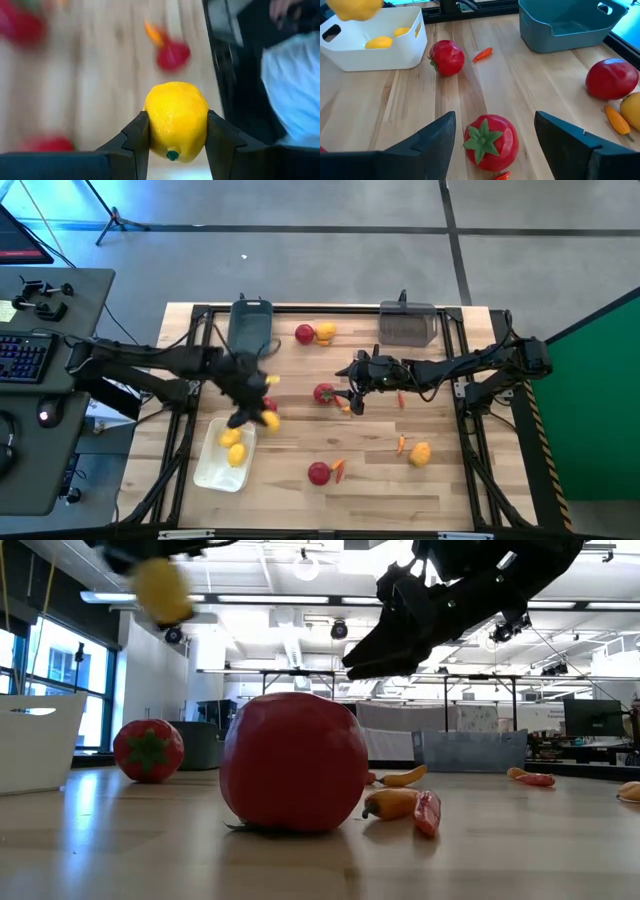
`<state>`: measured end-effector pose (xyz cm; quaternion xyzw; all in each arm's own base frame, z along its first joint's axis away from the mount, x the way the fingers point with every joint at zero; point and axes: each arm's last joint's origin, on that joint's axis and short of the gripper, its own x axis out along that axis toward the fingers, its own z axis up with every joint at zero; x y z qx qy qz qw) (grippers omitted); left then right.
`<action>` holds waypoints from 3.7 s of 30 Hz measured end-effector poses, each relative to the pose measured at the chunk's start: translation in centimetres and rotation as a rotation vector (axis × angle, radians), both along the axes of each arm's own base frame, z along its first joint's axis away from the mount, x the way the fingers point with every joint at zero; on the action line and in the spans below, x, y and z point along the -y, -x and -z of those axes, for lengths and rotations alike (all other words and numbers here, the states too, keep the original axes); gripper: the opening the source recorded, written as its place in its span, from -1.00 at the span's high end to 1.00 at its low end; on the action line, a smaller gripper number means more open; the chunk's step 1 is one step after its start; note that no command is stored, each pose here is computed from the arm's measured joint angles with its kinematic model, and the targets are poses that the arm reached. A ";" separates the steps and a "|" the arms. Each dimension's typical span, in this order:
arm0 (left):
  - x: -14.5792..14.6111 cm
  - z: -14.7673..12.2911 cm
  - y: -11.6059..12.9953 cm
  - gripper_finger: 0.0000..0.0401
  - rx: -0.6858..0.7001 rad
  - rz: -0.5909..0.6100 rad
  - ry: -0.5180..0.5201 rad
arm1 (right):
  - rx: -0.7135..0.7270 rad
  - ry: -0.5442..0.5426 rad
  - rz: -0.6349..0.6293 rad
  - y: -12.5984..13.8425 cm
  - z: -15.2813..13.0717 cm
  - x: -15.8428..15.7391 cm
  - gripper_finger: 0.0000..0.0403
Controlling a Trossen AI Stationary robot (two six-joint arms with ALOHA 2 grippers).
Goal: Sort produce into baskets
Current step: Put the yellow lemon into the white bin
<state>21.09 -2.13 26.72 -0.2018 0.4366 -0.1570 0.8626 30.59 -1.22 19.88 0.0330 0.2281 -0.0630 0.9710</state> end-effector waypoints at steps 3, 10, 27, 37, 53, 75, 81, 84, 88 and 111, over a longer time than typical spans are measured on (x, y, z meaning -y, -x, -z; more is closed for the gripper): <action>2.0 0.5 1.6 0.40 -0.187 -0.004 0.063 | -0.001 0.001 0.000 0.0 0.0 0.0 -0.30; 6.2 1.2 4.5 0.40 -0.530 -0.008 0.140 | -0.002 0.032 -0.015 0.0 0.0 0.0 -0.30; 7.2 6.8 4.3 0.38 -0.708 0.070 -0.026 | 0.001 0.032 -0.014 0.0 0.0 0.0 -0.30; 7.3 6.8 4.3 -0.02 -0.723 0.121 -0.031 | 0.001 0.031 -0.013 0.0 0.0 0.0 -0.30; 6.5 5.5 4.0 0.01 -0.690 0.139 -0.108 | -0.008 0.045 0.014 0.0 0.0 0.1 -0.30; 3.5 6.3 -0.4 0.99 -0.428 0.090 -0.332 | -0.033 0.102 0.011 0.1 0.2 0.1 0.76; 3.4 6.3 -0.3 1.00 -0.428 0.078 -0.361 | -0.034 0.103 0.013 0.1 0.2 0.2 0.84; 3.3 6.0 -0.1 1.00 -0.420 0.066 -0.357 | -0.033 0.106 0.020 0.1 0.2 0.2 0.84; 3.0 5.3 0.3 1.00 -0.404 0.023 -0.338 | -0.035 0.138 0.098 0.2 0.1 0.4 0.79; -2.1 4.0 1.6 1.00 0.185 -0.279 -0.155 | -0.238 0.104 0.113 -1.0 1.2 11.7 -0.12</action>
